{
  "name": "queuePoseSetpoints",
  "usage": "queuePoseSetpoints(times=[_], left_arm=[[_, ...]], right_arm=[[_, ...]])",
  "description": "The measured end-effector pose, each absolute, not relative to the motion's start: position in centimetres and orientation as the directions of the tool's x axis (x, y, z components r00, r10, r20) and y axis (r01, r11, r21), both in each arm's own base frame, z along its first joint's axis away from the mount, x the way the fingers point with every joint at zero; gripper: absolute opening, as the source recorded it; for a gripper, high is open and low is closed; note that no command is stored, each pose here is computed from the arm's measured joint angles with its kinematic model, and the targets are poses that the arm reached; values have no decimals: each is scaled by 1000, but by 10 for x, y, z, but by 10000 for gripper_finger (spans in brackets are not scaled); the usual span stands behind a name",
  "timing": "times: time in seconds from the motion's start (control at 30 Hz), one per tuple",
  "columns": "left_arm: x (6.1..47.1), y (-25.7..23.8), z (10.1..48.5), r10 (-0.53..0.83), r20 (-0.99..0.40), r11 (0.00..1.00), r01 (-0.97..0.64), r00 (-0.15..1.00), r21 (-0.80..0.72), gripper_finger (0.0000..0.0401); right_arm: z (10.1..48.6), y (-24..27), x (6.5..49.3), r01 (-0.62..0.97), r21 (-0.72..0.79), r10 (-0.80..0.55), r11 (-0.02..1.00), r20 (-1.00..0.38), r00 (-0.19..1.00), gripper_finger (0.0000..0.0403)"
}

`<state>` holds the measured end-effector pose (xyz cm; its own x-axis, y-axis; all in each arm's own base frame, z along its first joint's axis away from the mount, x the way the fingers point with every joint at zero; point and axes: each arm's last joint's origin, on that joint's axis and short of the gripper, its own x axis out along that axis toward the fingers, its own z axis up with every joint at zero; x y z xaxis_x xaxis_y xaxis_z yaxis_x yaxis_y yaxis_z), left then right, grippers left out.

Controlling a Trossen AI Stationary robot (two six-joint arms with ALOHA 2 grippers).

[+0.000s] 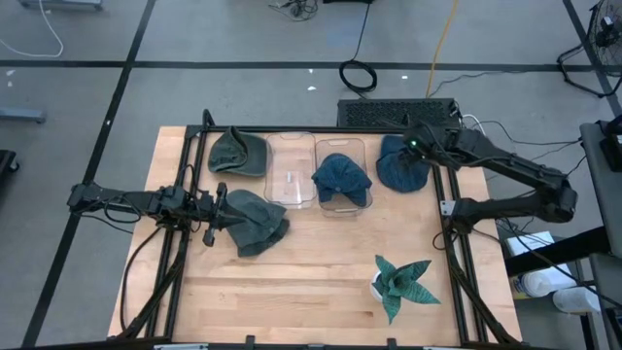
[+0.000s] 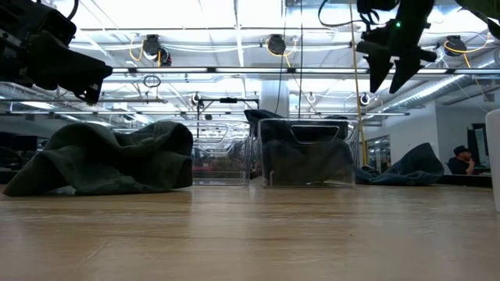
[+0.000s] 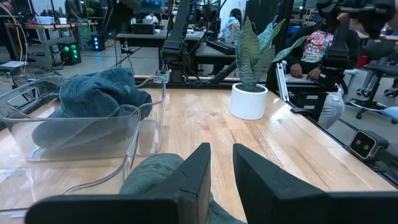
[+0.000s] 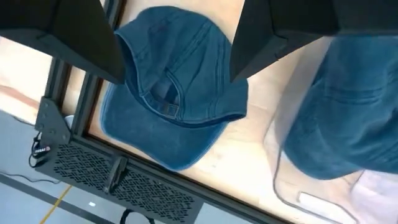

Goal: Pick & Place hat
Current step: Put the blue cap into the right transparent bin

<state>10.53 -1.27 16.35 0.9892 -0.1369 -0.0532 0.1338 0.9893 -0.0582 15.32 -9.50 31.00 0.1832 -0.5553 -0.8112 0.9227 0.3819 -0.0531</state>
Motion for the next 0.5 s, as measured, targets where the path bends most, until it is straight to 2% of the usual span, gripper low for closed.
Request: queuePoseSetpoints(times=[0.27, 0.5], left_arm=[[105, -13, 164, -137, -53, 989, 134, 989, -58, 77], [105, -13, 164, -137, -53, 989, 134, 989, -58, 77]], right_arm=[[280, -92, 129, 961, -49, -539, 273, -835, 110, 274], [256, -78, 109, 986, -23, -461, 167, -886, 58, 274]])
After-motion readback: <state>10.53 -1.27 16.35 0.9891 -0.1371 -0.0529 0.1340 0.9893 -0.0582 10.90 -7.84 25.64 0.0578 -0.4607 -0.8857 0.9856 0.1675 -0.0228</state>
